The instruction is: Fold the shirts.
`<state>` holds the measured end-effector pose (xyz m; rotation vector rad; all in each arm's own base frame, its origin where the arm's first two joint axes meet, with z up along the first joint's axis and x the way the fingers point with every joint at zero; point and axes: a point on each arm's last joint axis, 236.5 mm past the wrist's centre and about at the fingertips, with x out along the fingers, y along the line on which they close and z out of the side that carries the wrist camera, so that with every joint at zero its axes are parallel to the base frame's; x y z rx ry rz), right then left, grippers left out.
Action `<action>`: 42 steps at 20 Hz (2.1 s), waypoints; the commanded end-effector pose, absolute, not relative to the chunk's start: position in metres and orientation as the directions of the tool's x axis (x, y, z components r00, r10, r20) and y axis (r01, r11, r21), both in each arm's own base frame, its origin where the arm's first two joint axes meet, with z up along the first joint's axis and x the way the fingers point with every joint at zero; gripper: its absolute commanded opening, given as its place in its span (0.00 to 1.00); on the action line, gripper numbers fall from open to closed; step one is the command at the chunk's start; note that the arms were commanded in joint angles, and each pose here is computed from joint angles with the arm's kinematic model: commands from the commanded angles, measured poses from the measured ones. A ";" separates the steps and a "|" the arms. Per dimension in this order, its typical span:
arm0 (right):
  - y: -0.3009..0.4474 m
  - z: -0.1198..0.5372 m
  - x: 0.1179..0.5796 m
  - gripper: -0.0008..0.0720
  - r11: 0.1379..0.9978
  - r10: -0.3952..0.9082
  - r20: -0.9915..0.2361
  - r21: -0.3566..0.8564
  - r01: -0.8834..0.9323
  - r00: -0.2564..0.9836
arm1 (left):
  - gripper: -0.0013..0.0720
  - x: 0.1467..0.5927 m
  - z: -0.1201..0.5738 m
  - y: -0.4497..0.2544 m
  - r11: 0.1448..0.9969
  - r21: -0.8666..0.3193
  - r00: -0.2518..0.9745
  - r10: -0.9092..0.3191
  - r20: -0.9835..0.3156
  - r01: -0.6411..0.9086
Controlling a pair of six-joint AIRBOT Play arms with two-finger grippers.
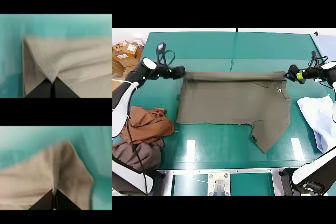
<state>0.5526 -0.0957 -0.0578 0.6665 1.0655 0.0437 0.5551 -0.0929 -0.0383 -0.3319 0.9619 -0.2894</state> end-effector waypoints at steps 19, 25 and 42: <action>-0.093 -0.083 0.475 0.03 0.828 0.330 -0.920 0.390 0.402 0.212 | 0.05 0.525 -0.069 -0.093 0.917 -0.391 0.430 -0.386 -0.816 0.081; -0.111 -0.084 0.454 0.44 0.851 0.288 -0.949 0.316 0.419 0.131 | 0.99 0.494 -0.073 -0.103 0.899 -0.427 0.290 -0.437 -0.851 0.100; -0.075 -0.032 0.208 0.39 0.646 0.220 -0.972 0.205 0.736 0.077 | 0.05 0.318 -0.002 -0.091 0.936 -0.352 0.134 -0.348 -0.928 -0.007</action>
